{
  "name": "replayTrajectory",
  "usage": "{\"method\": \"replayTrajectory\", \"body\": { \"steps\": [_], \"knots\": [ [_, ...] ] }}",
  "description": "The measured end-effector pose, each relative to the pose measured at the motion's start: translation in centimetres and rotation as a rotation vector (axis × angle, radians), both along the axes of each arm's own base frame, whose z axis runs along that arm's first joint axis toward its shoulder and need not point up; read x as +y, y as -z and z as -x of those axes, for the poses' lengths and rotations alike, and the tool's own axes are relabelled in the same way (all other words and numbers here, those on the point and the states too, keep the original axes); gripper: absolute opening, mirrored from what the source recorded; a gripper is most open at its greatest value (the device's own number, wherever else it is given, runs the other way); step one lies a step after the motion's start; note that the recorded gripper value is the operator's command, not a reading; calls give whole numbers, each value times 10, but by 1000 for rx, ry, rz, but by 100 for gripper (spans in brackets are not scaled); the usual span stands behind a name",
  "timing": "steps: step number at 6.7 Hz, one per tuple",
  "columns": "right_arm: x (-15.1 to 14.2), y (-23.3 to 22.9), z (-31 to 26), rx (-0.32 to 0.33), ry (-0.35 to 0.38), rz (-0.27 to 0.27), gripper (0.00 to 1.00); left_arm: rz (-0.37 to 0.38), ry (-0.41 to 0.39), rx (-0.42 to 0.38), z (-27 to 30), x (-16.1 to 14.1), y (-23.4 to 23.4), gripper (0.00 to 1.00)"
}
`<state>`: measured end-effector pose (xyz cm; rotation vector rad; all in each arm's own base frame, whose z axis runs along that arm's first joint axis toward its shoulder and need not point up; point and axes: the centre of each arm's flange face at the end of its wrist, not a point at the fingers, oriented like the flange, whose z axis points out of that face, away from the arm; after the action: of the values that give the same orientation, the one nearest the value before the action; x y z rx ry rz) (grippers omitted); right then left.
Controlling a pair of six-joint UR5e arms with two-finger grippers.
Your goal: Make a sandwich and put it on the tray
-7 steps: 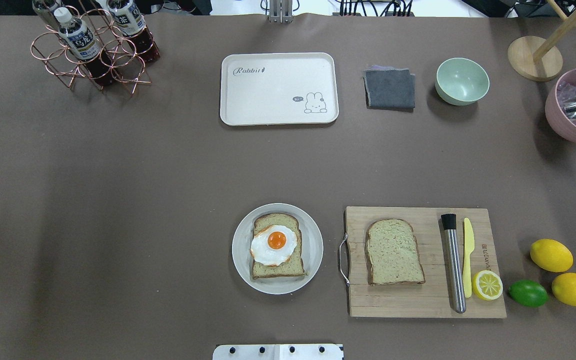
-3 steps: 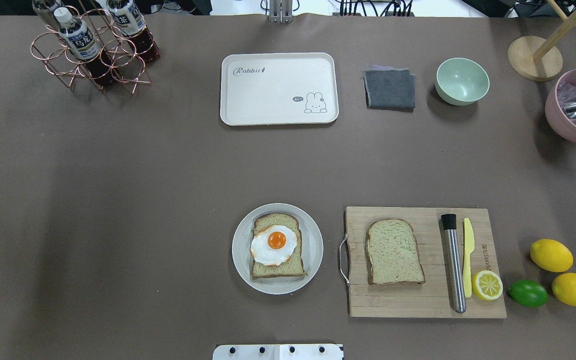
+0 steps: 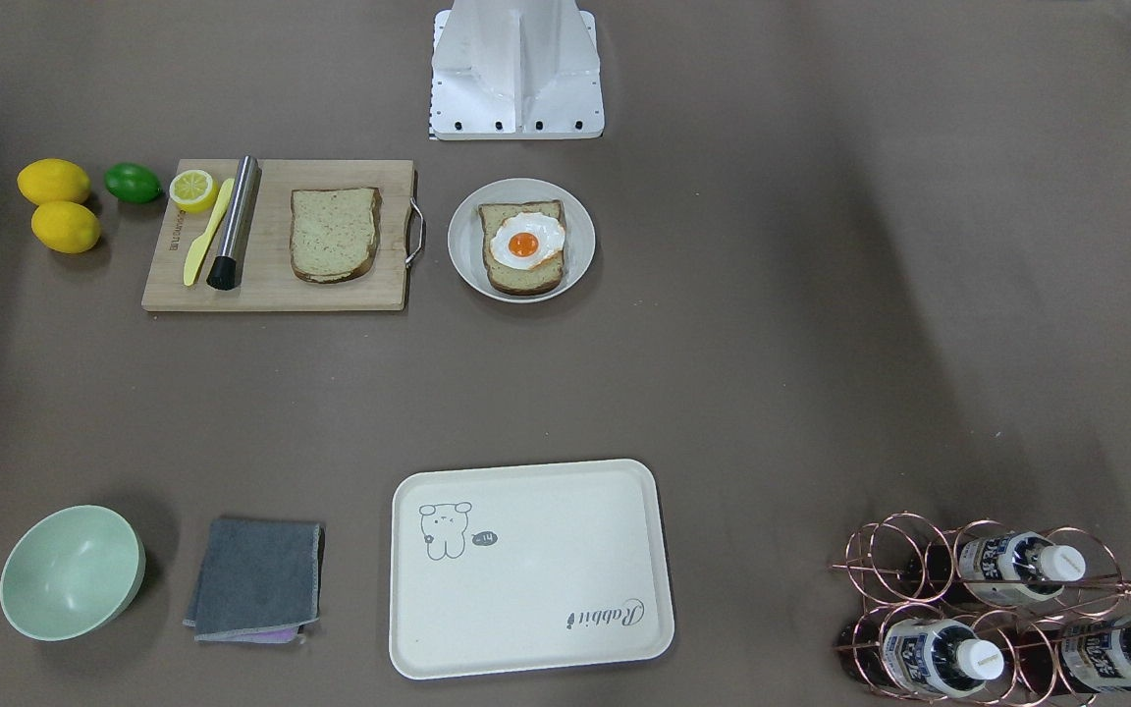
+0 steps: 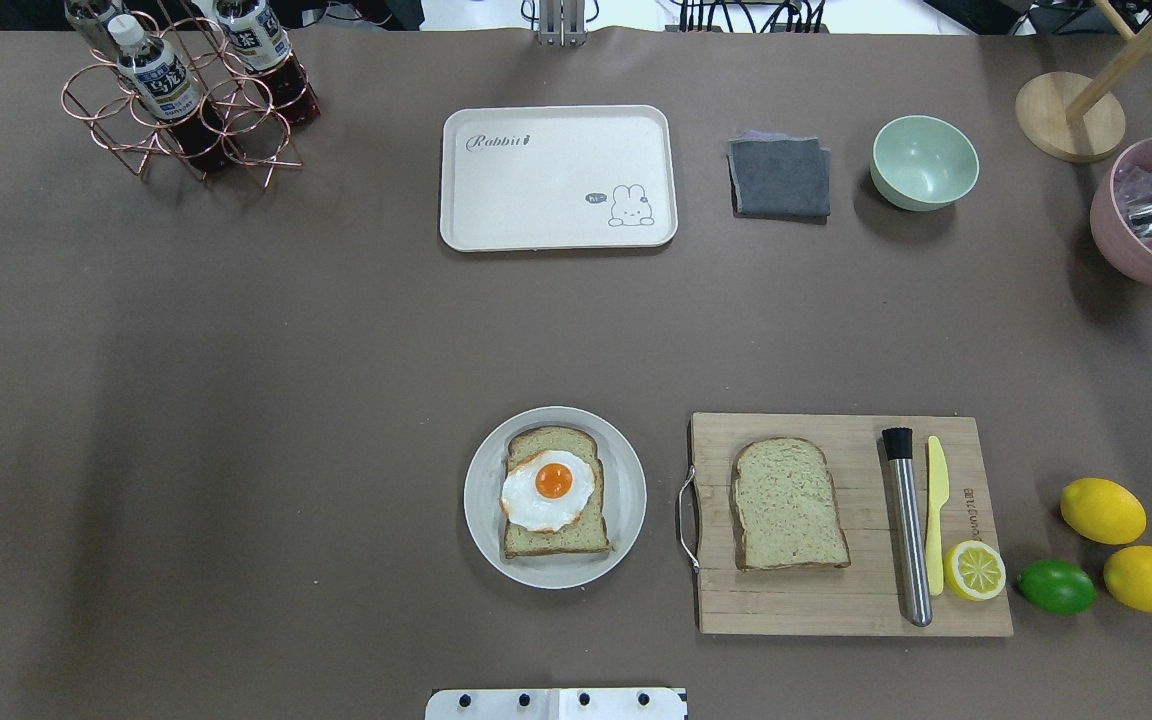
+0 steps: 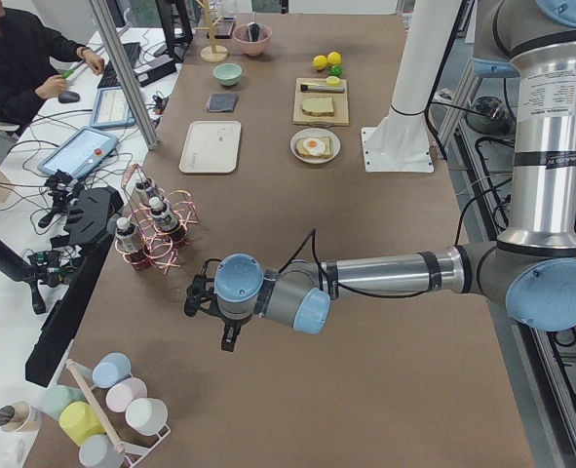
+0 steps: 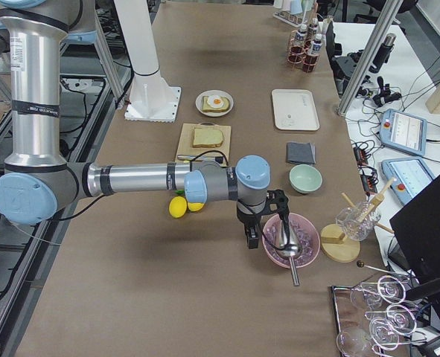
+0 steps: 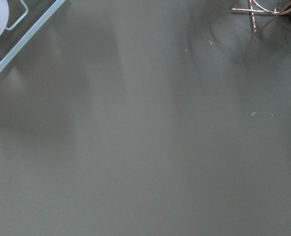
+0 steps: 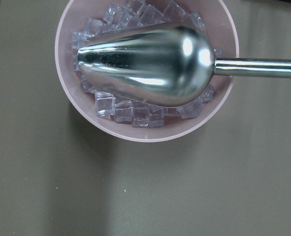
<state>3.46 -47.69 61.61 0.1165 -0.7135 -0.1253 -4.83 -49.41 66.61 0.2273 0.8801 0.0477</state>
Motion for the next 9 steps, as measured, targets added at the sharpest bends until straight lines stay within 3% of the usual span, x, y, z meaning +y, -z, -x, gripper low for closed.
{"method": "replayTrajectory", "body": {
  "steps": [4,9],
  "knots": [
    [-1,2,0,0,-1,0,100,51,-18,-62,-14,-7,0,98],
    [-1,1,0,4,0,1,100,52,-18,-60,-14,-8,5,98]
  ]
}}
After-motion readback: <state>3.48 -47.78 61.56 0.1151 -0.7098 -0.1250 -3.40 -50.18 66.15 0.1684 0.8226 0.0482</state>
